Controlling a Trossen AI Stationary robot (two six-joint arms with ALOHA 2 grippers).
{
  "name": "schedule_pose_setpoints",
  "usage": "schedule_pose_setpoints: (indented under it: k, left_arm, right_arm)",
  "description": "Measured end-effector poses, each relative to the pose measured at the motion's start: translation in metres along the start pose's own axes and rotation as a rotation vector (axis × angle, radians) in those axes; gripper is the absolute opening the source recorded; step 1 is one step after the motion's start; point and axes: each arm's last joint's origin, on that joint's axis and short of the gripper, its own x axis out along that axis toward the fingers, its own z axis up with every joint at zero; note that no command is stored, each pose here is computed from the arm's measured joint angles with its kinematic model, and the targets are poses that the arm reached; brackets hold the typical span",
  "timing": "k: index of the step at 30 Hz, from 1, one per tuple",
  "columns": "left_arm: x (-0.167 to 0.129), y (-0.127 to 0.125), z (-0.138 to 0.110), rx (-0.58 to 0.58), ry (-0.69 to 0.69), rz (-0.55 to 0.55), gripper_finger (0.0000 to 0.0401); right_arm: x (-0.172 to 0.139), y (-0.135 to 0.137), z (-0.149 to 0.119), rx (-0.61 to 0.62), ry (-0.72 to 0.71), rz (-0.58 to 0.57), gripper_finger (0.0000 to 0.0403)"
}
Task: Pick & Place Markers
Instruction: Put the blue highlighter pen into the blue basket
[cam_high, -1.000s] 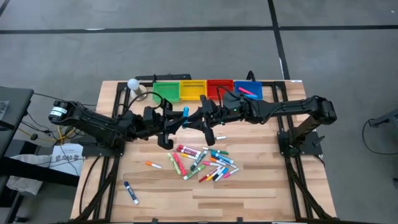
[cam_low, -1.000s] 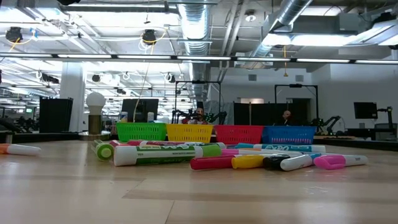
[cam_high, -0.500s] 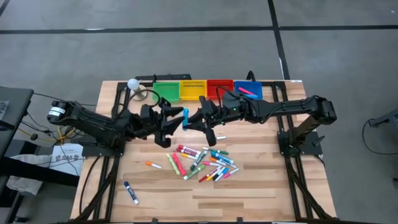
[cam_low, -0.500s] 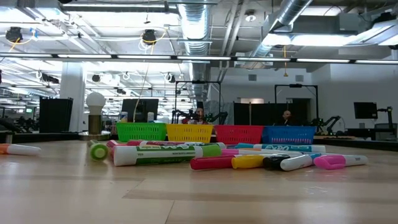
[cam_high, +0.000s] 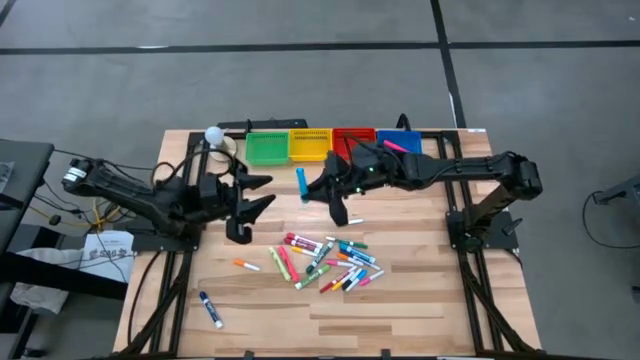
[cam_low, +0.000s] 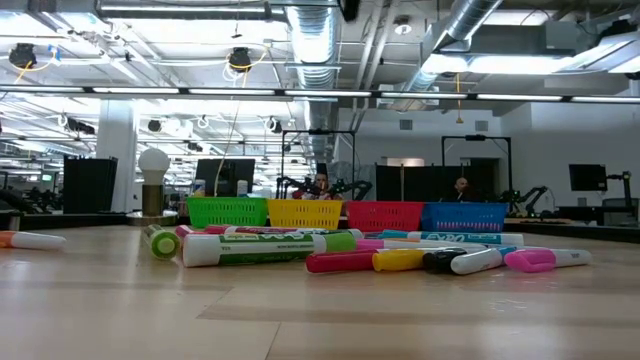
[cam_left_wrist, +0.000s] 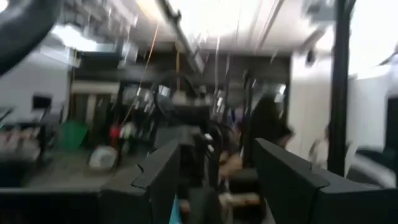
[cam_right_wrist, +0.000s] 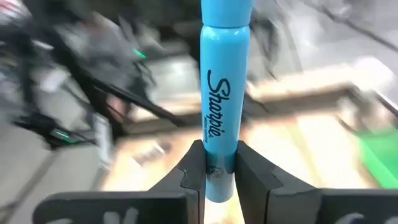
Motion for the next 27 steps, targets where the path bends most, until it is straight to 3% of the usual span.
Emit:
schedule_pose_setpoints:
  k: [8, 15, 20, 27]
  left_arm:
    - [-0.045, 0.004, 0.012, -0.158, 0.264, -0.048, 0.0184]
    - [-0.063, -0.003, 0.018, -0.25, 0.321, -0.139, 0.0169]
    - [-0.067, -0.014, 0.014, -0.247, 0.363, -0.194, 0.0157]
    - [-0.062, -0.023, 0.002, -0.215, 0.411, -0.199, 0.0139]
  right_arm:
    - [-0.035, -0.065, -0.028, 0.137, 0.368, -0.248, 0.0048]
    - [-0.084, -0.129, -0.052, 0.229, 0.654, -0.515, 0.0051]
    - [-0.124, -0.168, -0.062, 0.335, 0.744, -0.67, 0.0052]
    - [-0.159, -0.204, -0.08, 0.427, 0.844, -0.729, 0.0052]
